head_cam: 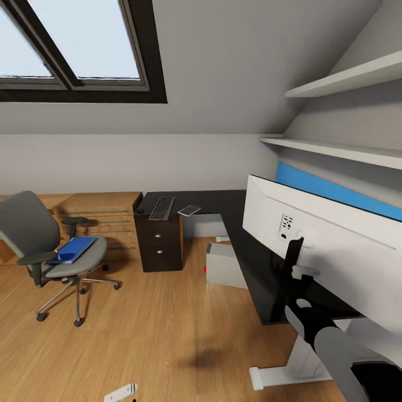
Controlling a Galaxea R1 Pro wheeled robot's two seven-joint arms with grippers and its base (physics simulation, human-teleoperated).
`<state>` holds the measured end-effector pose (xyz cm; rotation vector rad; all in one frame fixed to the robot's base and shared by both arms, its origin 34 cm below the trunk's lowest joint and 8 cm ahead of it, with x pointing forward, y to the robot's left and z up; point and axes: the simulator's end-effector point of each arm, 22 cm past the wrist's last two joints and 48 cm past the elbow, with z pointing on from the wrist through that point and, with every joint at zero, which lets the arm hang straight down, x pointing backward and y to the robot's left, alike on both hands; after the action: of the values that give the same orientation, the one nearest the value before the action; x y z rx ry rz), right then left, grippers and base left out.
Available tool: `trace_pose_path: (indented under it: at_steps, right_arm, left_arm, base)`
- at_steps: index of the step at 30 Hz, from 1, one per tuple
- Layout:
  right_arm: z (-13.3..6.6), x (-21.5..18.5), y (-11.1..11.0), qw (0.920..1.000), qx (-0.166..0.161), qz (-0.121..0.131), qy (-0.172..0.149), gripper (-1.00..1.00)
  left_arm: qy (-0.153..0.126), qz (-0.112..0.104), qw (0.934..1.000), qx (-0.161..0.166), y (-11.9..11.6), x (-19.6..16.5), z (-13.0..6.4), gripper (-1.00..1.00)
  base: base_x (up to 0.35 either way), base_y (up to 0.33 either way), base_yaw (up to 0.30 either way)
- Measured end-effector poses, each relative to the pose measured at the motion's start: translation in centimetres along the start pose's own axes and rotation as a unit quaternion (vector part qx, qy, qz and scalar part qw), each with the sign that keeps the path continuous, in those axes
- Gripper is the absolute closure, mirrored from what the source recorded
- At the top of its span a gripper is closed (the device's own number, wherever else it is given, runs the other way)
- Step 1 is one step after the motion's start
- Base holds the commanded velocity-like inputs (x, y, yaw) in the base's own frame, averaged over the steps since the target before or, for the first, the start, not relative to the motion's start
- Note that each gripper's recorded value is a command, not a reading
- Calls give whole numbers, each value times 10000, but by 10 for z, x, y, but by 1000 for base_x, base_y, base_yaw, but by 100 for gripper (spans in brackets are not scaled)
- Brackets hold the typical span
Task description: In the bedroom, organize the workspace by keeping the computer under the desk, ensuring the monitor is on the desk, placing the keyboard on the desk next to the monitor, placing the mouse on the desk next to the keyboard, moving the folder from the swivel chair onto the desk next to the mouse, stacking the notebook on top of the folder with the pen on top of the notebook, and positioning the swivel chair next to the desk.
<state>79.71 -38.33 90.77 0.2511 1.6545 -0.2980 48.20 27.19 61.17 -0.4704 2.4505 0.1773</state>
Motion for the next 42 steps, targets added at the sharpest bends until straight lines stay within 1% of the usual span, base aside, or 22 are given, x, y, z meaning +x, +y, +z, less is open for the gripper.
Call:
trace_pose_path:
  at_steps: [6,10,29,35,42]
  right_arm:
    - [0,0,0,10000,2,-2,-1,-100]
    - [0,0,0,10000,1,-6,0,-100]
    - [1,0,0,10000,2,-6,1,-100]
    - [1,0,-1,10000,11,7,-1,-100]
    - [0,0,0,10000,13,12,16,-100]
  left_arm:
    - [-13,-7,10000,0,0,-1,0,-100]
    - [-48,-20,10000,1,0,-2,0,-100]
    - [-58,-34,10000,-3,0,-2,0,-100]
    - [-61,-29,10000,1,0,-3,0,-100]
    - [-68,-14,10000,11,-1,-3,0,-100]
  base:
    - [-2,0,0]
    - [-164,0,0]
    - [-320,-3,0]
    - [-300,-141,0]
    - [-179,-270,0]
